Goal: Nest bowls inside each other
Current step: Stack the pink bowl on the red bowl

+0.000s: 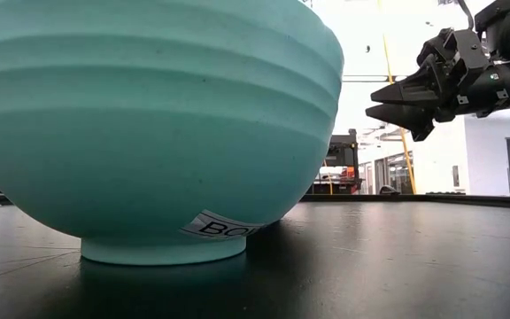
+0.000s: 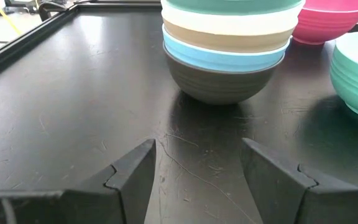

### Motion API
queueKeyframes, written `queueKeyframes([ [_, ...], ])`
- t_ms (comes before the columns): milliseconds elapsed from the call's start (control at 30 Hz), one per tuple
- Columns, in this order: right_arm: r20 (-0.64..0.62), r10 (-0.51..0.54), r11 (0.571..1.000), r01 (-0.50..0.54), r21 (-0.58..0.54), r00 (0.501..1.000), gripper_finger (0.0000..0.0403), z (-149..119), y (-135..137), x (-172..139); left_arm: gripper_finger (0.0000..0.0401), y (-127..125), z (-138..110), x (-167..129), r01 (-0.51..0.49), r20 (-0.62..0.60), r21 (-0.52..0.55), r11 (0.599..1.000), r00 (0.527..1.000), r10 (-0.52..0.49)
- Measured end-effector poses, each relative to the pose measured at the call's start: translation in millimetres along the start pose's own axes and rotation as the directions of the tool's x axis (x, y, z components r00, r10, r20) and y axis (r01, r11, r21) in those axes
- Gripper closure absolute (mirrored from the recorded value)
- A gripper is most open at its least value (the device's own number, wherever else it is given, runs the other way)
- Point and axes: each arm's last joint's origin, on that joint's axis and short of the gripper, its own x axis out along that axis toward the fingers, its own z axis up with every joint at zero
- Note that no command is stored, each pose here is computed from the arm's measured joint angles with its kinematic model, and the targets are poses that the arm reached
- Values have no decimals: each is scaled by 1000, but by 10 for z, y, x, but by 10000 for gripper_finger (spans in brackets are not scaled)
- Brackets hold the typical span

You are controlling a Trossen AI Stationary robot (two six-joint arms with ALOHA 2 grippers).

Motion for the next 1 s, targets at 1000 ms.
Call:
queueKeyframes([
  [1000, 5, 7, 998, -7, -61, 1000, 220, 6, 4, 0, 164, 1, 23, 0, -1, 23, 8, 1000, 1000, 1],
])
